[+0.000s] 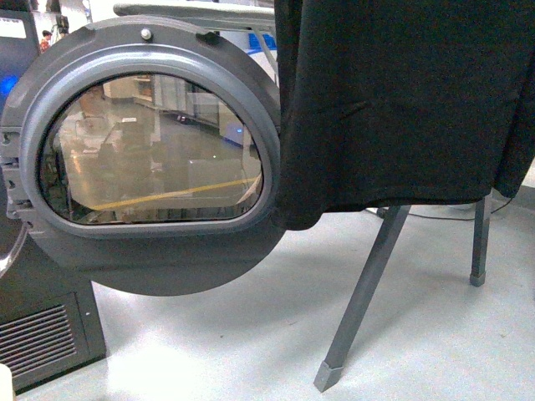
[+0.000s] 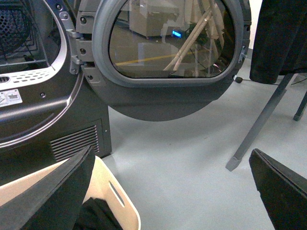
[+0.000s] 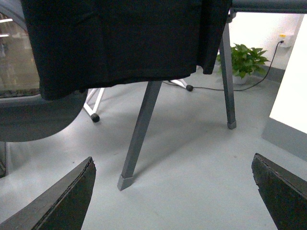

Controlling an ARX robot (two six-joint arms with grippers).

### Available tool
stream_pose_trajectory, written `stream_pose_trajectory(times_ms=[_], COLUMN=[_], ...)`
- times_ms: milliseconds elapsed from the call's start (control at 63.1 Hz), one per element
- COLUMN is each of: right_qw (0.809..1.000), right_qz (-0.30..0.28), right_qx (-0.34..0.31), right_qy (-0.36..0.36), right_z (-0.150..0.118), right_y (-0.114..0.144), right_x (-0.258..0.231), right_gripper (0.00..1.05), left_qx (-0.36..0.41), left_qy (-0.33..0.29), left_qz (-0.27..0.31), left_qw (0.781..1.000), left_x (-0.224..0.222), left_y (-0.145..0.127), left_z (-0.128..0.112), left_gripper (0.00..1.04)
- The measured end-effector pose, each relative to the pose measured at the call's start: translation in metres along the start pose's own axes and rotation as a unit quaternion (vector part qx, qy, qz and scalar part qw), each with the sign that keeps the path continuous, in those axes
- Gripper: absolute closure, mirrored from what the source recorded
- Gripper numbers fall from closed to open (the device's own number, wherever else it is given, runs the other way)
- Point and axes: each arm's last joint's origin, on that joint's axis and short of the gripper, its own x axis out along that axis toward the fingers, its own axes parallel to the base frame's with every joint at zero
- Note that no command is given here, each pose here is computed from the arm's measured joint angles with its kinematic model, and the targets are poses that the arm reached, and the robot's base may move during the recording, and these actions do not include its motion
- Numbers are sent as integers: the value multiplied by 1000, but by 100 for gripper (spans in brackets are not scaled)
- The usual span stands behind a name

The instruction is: Move hamper under clothes hanger

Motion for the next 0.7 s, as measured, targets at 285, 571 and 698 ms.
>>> stream_pose_trajectory(times_ms=[285,571,698], right_qw=[1000,1000,1000], right_qz=[0,-1,-1], right_qx=[0,0,0], right_qy=[0,-1,-1], right_z=[0,0,0], right_y=[0,0,0], right_x=[0,0,0], right_gripper=[8,8,8], left_qx=[0,0,0], left_qy=[0,0,0], left_qz=[2,0,0], left_qw=[1000,1000,1000], left_x=[0,0,0], left_y=[0,0,0], left_z=[0,0,0], left_gripper=[7,7,7])
